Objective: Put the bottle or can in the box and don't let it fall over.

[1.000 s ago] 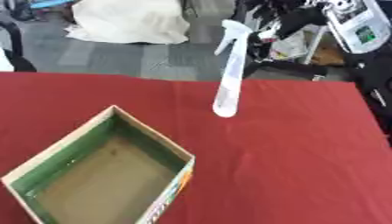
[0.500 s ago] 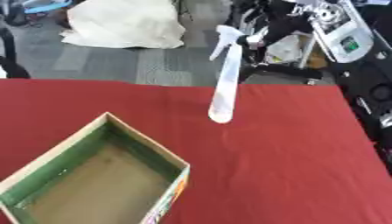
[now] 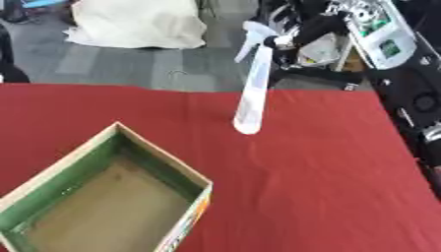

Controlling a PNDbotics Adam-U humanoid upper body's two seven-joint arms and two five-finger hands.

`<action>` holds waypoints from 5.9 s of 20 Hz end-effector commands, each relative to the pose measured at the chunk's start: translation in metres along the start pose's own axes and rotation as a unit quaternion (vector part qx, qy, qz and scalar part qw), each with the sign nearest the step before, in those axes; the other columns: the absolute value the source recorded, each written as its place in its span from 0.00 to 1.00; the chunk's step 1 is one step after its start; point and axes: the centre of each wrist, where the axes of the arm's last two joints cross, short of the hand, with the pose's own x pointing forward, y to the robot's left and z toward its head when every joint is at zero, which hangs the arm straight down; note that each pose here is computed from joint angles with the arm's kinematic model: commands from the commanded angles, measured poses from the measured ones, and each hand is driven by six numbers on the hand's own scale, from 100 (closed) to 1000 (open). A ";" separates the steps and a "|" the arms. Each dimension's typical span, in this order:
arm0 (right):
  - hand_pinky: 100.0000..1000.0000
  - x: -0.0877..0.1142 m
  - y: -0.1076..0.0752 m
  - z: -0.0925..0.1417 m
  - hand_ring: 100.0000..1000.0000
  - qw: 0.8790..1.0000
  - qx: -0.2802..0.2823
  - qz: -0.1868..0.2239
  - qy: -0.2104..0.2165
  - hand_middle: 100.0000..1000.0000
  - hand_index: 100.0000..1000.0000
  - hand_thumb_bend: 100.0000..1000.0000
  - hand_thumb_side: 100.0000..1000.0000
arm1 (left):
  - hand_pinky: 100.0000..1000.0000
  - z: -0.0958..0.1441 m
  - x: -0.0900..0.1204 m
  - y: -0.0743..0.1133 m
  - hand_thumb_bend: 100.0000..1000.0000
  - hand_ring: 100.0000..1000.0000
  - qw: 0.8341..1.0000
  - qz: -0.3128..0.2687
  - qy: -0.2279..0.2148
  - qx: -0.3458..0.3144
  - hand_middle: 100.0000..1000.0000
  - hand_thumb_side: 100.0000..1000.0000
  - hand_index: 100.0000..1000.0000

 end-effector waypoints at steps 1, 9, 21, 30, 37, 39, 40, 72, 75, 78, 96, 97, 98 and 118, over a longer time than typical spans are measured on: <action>0.83 0.009 -0.020 0.008 0.85 1.000 -0.022 0.011 -0.006 0.83 0.86 0.31 0.00 | 0.66 -0.003 0.008 0.003 0.00 0.72 1.000 -0.008 -0.016 -0.002 0.72 0.70 0.71; 0.82 0.014 -0.023 0.007 0.81 1.000 -0.024 -0.007 -0.017 0.81 0.84 0.21 0.00 | 0.66 -0.003 0.008 0.002 0.00 0.72 1.000 -0.010 -0.016 -0.002 0.72 0.71 0.71; 0.80 0.014 -0.021 0.006 0.80 0.999 -0.025 -0.031 -0.013 0.79 0.82 0.08 0.00 | 0.66 -0.003 0.008 0.002 0.00 0.72 1.000 -0.010 -0.015 -0.001 0.72 0.72 0.71; 0.78 0.014 -0.021 0.007 0.76 0.999 -0.025 -0.036 -0.013 0.76 0.81 0.12 0.00 | 0.67 -0.002 0.008 0.001 0.00 0.72 1.000 -0.011 -0.012 -0.001 0.72 0.72 0.71; 0.78 0.013 -0.021 0.008 0.71 0.999 -0.027 -0.039 -0.010 0.73 0.79 0.11 0.00 | 0.67 -0.002 0.008 0.001 0.00 0.72 1.000 -0.011 -0.011 -0.002 0.72 0.72 0.71; 0.78 0.014 -0.021 0.008 0.69 0.999 -0.030 -0.040 -0.010 0.72 0.78 0.09 0.00 | 0.67 -0.002 0.008 0.001 0.00 0.72 1.000 -0.011 -0.011 -0.002 0.72 0.72 0.71; 0.78 0.014 -0.021 0.008 0.69 0.999 -0.031 -0.040 -0.010 0.72 0.78 0.08 0.00 | 0.67 -0.002 0.007 0.001 0.00 0.72 1.000 -0.012 -0.011 -0.002 0.72 0.72 0.71; 0.74 0.014 -0.019 0.008 0.57 0.998 -0.030 -0.048 -0.013 0.60 0.71 0.00 0.00 | 0.67 -0.001 0.006 0.001 0.00 0.72 1.000 -0.013 -0.007 -0.001 0.72 0.72 0.71; 0.74 0.014 -0.019 0.008 0.55 0.998 -0.031 -0.048 -0.014 0.58 0.69 0.00 0.00 | 0.67 -0.001 0.006 0.001 0.00 0.72 1.000 -0.013 -0.007 -0.001 0.72 0.72 0.70; 0.73 0.013 -0.019 0.008 0.54 0.998 -0.030 -0.045 -0.016 0.56 0.68 0.00 0.00 | 0.67 -0.001 0.006 0.001 0.00 0.72 1.000 -0.013 -0.007 -0.001 0.72 0.72 0.71; 0.71 0.016 -0.015 0.006 0.52 1.000 -0.005 -0.017 -0.024 0.54 0.66 0.03 0.00 | 0.68 -0.001 0.006 0.002 0.00 0.72 1.000 -0.012 -0.008 0.002 0.72 0.72 0.71; 0.70 0.016 -0.015 0.006 0.50 1.000 -0.005 -0.018 -0.024 0.52 0.64 0.03 0.00 | 0.68 -0.001 0.006 0.002 0.00 0.72 1.000 -0.012 -0.007 0.003 0.72 0.72 0.71; 0.69 0.016 -0.015 0.006 0.49 1.000 -0.006 -0.018 -0.025 0.51 0.63 0.02 0.00 | 0.68 -0.001 0.006 0.002 0.00 0.72 1.000 -0.012 -0.007 0.003 0.72 0.72 0.71; 0.58 0.016 -0.017 0.008 0.30 0.998 -0.037 -0.023 -0.042 0.29 0.42 0.00 0.00 | 0.68 0.000 0.005 0.003 0.00 0.72 1.000 -0.014 -0.003 0.004 0.71 0.72 0.71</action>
